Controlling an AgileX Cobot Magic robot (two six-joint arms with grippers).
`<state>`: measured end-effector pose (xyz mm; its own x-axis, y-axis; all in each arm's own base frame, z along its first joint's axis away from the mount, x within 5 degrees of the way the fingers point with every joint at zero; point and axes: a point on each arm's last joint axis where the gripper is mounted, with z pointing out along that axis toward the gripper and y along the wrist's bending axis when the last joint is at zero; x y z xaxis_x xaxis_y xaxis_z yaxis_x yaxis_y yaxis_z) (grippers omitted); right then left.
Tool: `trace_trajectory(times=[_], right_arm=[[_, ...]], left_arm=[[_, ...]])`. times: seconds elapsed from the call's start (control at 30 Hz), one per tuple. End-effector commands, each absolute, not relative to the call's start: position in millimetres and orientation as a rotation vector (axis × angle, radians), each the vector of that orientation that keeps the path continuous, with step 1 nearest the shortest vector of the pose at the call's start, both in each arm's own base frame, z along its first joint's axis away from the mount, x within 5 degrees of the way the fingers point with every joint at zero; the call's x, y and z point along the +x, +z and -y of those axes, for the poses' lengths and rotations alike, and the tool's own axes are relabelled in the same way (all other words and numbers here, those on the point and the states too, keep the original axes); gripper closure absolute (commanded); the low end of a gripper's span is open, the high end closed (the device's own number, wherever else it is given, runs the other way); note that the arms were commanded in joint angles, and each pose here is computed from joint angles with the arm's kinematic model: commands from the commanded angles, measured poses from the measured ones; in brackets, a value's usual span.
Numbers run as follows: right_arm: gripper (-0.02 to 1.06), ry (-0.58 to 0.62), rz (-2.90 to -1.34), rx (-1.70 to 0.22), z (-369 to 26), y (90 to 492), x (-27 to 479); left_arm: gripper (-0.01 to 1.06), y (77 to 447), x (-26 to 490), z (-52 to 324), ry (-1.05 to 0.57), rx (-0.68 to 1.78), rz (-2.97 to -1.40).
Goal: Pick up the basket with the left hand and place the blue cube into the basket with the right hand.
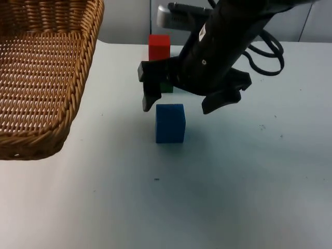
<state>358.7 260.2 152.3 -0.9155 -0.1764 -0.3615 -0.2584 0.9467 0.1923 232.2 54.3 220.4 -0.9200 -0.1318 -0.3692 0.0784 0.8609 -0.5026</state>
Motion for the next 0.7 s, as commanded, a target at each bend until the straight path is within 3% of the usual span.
trace_trajectory(times=[0.0, 0.67], right_arm=[[0.04, 0.335, -2.768, -0.305, -266.5, 150.8, 363.1], [0.05, 0.256, -2.788, -0.325, -274.4, 119.0, 380.2]], left_arm=[[1.05, 227.0, 232.8, -52.9, -0.765, -0.054, -2.605], [1.05, 227.3, 232.9, -52.6, -0.771, -0.057, -2.602]])
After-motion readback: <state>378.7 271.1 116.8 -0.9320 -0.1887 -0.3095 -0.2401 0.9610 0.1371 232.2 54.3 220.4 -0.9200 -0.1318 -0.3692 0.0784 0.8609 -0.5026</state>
